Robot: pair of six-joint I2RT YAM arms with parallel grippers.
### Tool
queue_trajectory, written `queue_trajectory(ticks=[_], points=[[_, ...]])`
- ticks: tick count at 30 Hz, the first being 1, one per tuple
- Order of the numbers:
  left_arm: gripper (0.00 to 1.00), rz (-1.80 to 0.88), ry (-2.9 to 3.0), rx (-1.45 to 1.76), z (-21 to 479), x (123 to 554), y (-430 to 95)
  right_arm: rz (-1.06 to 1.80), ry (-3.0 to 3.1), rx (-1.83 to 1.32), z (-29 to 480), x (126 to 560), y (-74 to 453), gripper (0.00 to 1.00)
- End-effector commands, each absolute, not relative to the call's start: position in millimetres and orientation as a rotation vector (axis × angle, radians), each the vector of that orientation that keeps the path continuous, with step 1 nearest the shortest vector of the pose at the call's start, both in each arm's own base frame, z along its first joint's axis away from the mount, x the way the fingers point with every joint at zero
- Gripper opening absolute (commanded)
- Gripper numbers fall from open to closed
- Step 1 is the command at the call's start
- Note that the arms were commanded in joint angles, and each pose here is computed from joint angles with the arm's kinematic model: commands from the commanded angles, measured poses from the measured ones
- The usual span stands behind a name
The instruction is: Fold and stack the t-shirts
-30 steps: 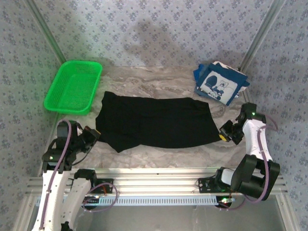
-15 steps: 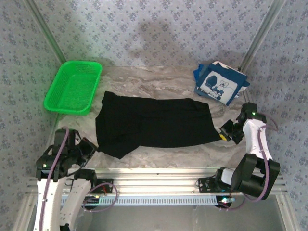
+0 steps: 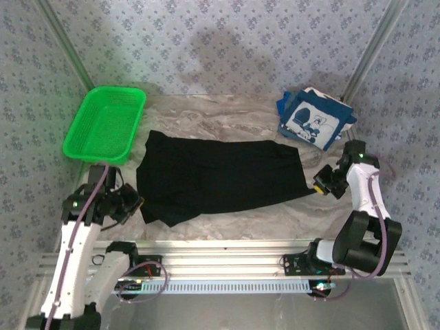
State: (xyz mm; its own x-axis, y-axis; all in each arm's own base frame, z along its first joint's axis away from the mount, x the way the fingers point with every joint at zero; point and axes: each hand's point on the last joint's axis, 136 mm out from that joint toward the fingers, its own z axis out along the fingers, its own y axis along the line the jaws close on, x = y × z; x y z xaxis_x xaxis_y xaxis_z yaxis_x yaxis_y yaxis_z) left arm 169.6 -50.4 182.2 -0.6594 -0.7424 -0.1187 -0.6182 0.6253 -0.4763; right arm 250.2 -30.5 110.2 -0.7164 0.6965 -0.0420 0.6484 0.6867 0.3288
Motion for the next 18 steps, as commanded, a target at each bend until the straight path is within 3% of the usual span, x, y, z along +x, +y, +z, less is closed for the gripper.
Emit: queue_trajectory(ticks=[1,9,18], points=[[0.00,-0.577,2.484,-0.946,206,208,-51,0.465,2.695,1.044,124,278,-31,0.00],[0.00,-0.539,2.516,-0.772,212,271,-60,0.458,2.726,0.947,126,329,-29,0.00],[0.00,-0.494,2.509,-0.641,224,328,-63,0.434,2.786,0.939,110,356,-37,0.00]])
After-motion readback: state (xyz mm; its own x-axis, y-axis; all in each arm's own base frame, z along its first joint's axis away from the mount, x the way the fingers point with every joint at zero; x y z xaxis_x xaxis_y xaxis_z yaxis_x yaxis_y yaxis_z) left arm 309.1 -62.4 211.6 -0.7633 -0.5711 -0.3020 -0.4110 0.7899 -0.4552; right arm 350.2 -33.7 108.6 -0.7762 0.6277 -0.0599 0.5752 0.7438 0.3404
